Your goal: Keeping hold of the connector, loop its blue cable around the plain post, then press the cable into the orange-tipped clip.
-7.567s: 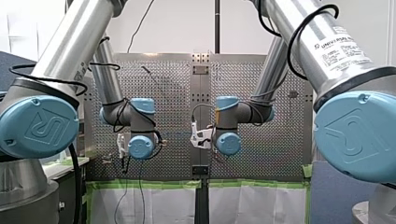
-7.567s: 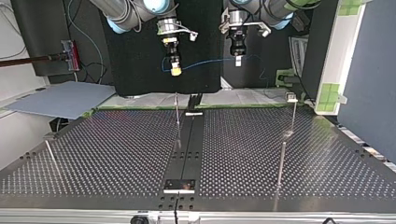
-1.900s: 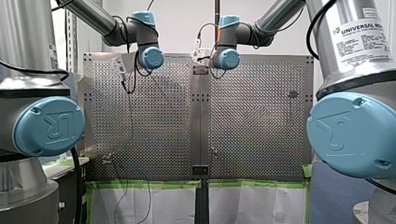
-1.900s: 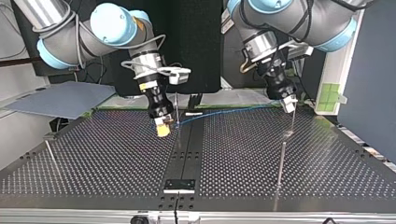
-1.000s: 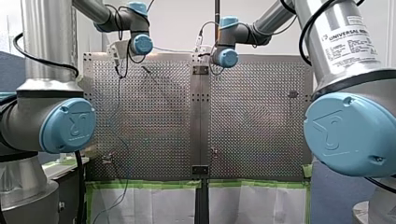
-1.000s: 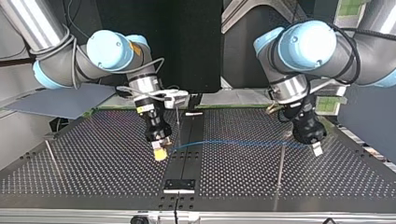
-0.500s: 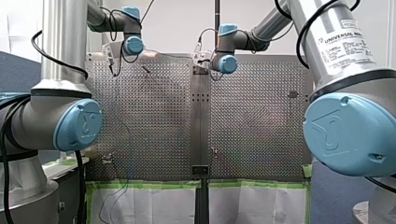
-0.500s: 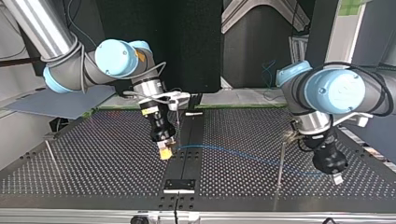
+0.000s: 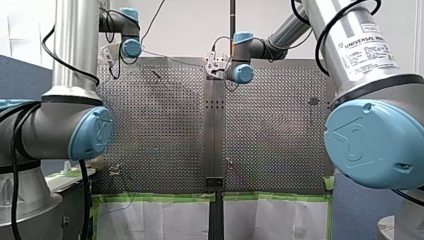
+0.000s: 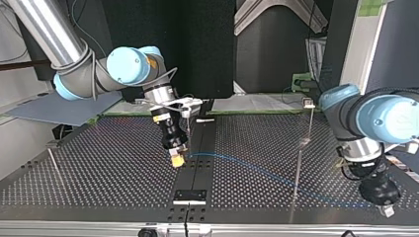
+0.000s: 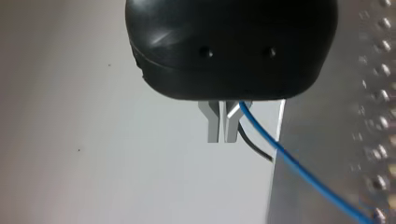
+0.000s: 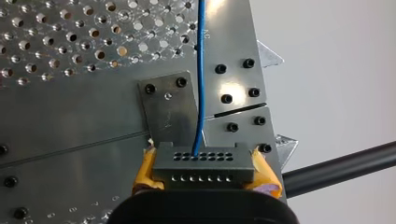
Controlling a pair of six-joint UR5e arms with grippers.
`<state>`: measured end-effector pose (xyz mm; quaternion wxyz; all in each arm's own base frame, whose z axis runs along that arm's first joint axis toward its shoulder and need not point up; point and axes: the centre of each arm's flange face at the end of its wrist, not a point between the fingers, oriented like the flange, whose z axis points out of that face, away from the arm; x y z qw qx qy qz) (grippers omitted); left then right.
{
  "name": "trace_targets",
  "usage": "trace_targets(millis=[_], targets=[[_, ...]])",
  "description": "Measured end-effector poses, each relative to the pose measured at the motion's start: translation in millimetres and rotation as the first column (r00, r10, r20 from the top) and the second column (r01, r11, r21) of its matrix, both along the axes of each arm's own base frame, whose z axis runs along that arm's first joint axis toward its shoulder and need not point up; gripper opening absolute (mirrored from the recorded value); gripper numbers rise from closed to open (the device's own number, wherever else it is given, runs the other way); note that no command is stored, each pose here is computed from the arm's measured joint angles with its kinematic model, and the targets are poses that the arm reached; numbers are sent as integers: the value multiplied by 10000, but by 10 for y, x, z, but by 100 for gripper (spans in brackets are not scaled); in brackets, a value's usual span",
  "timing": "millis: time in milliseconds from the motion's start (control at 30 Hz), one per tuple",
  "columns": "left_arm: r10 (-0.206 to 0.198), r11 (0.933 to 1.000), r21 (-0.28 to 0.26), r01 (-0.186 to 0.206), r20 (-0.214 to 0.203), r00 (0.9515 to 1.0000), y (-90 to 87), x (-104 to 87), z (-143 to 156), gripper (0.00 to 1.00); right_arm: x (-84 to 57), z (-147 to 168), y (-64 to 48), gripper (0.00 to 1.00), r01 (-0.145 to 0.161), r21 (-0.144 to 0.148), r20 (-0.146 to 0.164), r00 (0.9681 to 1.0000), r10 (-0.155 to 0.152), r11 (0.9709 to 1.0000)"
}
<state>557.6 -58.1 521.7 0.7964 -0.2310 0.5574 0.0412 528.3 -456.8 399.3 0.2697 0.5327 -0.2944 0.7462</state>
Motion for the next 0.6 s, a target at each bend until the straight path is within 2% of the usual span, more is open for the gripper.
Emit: trace_targets(millis=[167,400,600], targets=[[-116,9999,3,116,-144,9998,96,15,-172,9,-5,-13,-12,2,15,15,-16,10000,-15,10000],[-594,9982,-68,592,-422,9973,21,-13,-485,9,-10,-33,-25,2,31,42,-39,10000,-31,10000],[-759,9969,-247,747,-511,9958,-7,-4,-703,9,-8,-76,-36,2,54,93,-127,9999,-53,9999]])
